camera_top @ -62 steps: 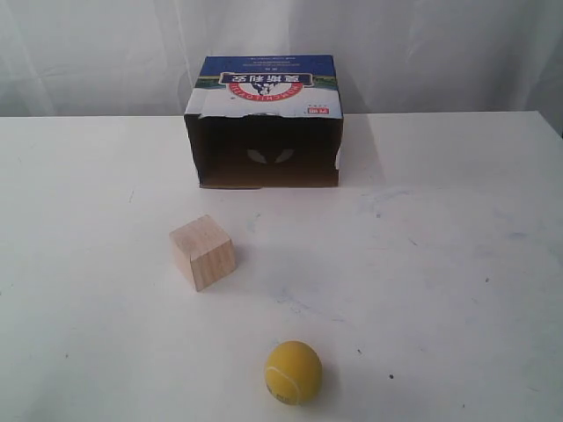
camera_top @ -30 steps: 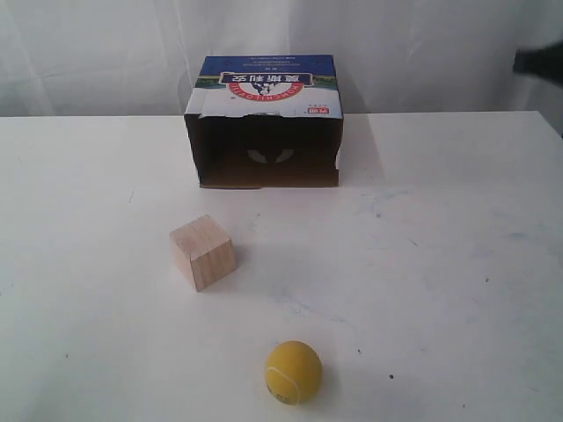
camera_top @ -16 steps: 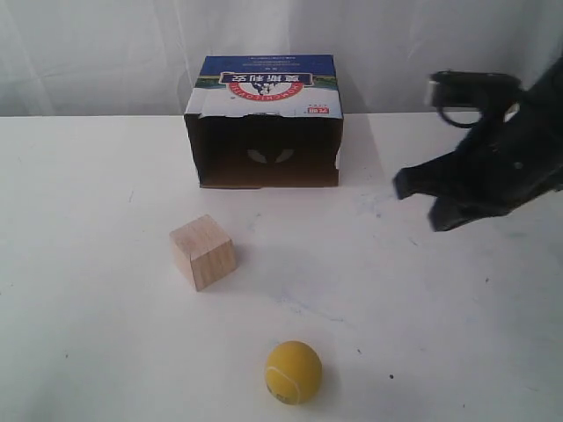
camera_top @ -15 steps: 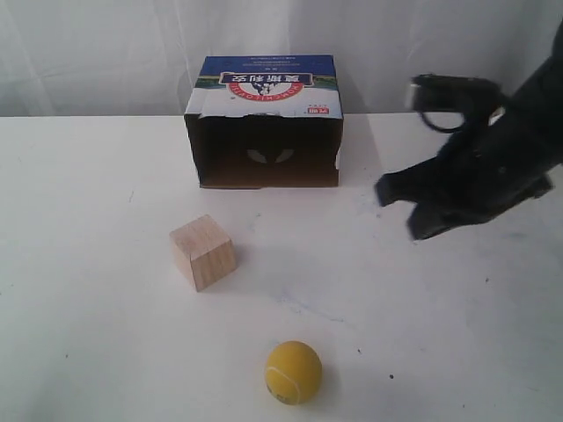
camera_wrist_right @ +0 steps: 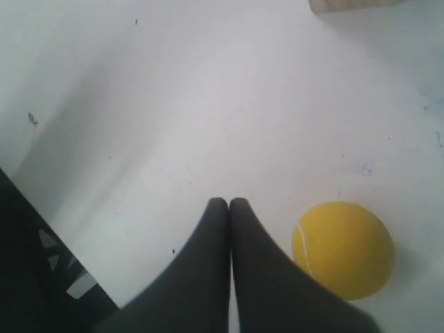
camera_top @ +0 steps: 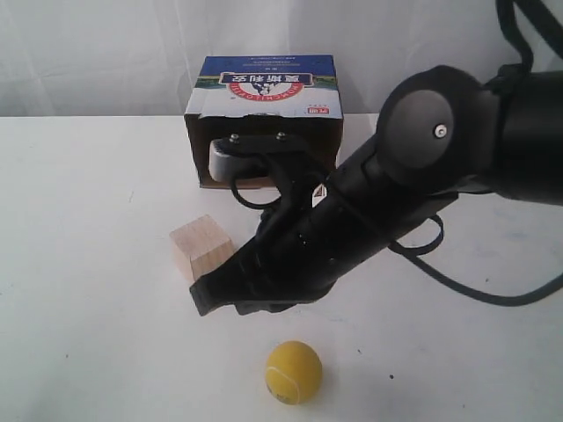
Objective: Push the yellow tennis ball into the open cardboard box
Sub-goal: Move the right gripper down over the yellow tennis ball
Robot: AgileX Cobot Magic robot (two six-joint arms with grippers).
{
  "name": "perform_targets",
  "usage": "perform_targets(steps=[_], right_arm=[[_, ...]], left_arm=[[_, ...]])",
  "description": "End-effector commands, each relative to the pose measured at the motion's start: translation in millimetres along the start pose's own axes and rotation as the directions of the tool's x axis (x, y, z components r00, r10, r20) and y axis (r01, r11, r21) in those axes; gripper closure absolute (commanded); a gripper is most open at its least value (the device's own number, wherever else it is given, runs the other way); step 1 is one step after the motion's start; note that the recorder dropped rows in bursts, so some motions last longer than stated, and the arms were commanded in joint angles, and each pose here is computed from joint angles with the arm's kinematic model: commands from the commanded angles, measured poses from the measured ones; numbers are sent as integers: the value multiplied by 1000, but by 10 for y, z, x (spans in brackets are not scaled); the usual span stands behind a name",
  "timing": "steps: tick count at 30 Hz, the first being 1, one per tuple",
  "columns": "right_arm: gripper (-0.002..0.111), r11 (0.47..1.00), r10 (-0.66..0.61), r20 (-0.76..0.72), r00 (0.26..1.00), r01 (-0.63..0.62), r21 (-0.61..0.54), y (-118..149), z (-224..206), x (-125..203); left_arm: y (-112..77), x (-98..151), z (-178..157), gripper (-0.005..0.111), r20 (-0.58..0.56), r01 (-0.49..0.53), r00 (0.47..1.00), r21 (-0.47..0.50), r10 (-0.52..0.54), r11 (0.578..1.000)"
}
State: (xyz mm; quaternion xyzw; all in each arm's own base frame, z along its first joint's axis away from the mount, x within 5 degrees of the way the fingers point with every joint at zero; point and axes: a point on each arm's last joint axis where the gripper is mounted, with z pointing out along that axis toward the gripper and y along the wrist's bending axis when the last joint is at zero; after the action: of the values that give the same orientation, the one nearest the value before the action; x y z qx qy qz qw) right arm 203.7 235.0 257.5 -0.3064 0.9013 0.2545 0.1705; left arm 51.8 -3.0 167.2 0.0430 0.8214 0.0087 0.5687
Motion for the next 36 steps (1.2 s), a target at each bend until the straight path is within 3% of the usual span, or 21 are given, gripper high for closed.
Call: perform_targets(steps=[1,22,36], right_arm=[[108,1000,-12,-146,989,10,-17,2,86,134],[108,999,37,-300,953,-23,48,-251,714,246],[108,958,6,-307,952,82,273,-476,677,240]], left_arm=[[-4,7,1,107,1,6,1000,4,-6,1000],[-4,7,1,107,1,6,1000,4,-6,1000],[-4,7,1,107,1,6,1000,4,-6,1000]])
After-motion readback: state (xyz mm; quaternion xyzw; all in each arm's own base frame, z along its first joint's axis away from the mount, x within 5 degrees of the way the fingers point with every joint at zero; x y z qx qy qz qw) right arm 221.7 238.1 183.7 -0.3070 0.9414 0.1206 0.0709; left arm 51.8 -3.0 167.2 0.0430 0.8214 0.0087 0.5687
